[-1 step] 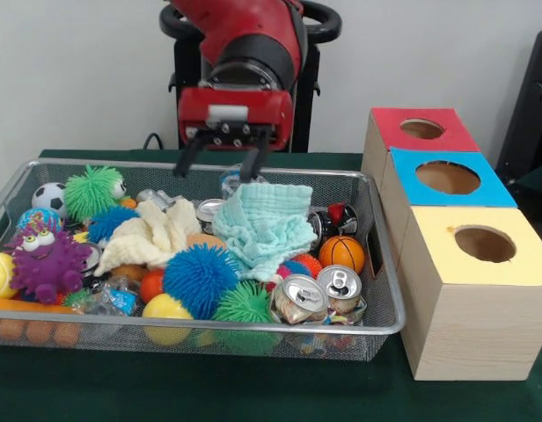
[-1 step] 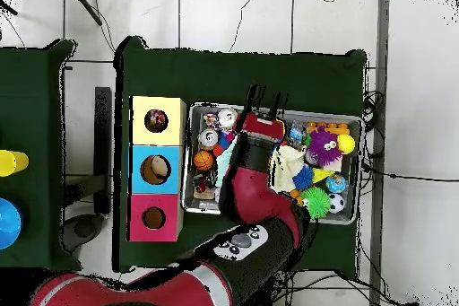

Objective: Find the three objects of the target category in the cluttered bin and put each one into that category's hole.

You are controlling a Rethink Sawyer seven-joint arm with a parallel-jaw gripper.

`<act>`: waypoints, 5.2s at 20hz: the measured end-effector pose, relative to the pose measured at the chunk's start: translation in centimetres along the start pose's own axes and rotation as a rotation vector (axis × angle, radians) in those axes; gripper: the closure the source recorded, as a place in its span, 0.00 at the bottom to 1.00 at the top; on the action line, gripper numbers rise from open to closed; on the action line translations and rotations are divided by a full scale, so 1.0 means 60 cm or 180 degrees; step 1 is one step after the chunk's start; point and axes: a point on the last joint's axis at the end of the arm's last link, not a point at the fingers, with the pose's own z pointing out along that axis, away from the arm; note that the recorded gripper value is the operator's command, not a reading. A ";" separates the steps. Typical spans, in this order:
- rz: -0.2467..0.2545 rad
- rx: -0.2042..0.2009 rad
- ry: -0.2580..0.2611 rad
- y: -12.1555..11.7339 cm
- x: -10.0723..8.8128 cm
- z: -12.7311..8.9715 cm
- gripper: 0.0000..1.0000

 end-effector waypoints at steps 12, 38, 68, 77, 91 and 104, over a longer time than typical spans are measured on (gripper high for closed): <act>-0.0127 0.0199 0.0564 -0.010 -0.022 -0.005 0.00; 0.0899 0.0283 0.1092 0.167 -0.014 0.014 0.00; 0.1108 0.0418 0.2293 0.254 0.092 0.042 0.00; 0.1143 0.0415 0.2291 0.253 0.101 0.053 0.00; 0.1236 0.0437 0.2374 0.206 0.128 0.066 0.00; 0.1202 0.0187 0.2515 0.217 0.163 0.052 0.00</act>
